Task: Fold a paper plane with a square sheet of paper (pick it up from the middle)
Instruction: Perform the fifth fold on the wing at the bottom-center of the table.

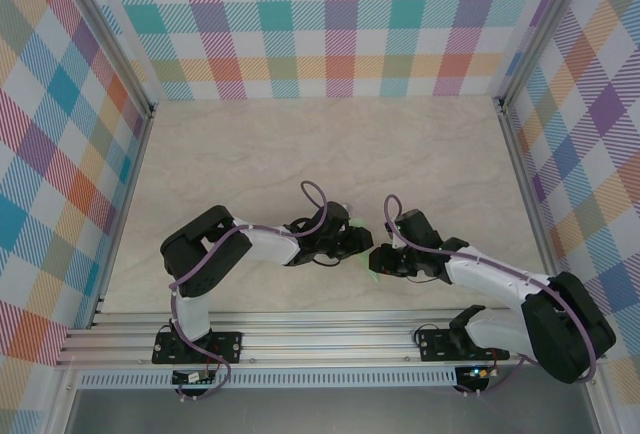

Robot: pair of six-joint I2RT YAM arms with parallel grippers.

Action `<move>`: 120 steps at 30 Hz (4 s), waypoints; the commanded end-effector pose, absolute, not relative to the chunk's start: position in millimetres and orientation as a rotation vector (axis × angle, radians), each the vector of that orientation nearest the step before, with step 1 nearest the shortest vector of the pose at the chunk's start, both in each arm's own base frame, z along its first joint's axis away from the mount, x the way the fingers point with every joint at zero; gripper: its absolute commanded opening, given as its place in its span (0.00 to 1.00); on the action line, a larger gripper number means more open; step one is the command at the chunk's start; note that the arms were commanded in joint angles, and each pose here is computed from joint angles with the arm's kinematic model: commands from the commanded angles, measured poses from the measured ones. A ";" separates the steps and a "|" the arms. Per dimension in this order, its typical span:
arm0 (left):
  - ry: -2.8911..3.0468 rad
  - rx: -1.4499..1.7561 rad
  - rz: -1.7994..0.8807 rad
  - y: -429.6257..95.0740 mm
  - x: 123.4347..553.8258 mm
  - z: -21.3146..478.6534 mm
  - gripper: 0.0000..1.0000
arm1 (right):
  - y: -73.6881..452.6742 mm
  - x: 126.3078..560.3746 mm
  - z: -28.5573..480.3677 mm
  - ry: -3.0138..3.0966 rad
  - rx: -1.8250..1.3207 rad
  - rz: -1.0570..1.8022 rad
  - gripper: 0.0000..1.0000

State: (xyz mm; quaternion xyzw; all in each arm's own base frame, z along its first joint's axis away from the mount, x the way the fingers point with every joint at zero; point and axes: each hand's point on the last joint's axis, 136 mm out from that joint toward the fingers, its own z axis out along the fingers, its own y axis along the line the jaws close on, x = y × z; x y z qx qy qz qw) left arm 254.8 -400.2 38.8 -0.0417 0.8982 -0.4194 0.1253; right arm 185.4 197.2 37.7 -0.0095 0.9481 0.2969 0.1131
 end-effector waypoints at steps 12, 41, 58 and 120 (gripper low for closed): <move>2.645 -0.101 -1.207 -400.1 254.6 35.1 0.40 | 210.6 181.0 34.0 2.802 -0.074 0.984 0.09; 2.629 -0.034 -1.327 -412.0 262.0 57.2 0.47 | 198.6 151.2 10.4 2.923 -0.086 0.975 0.08; 2.769 -0.053 -1.096 -389.2 260.9 3.2 0.42 | 197.3 152.1 17.7 2.932 -0.022 0.967 0.14; 2.756 -0.045 -1.152 -394.1 261.3 11.2 0.42 | 232.7 170.4 55.7 2.741 0.057 1.361 0.18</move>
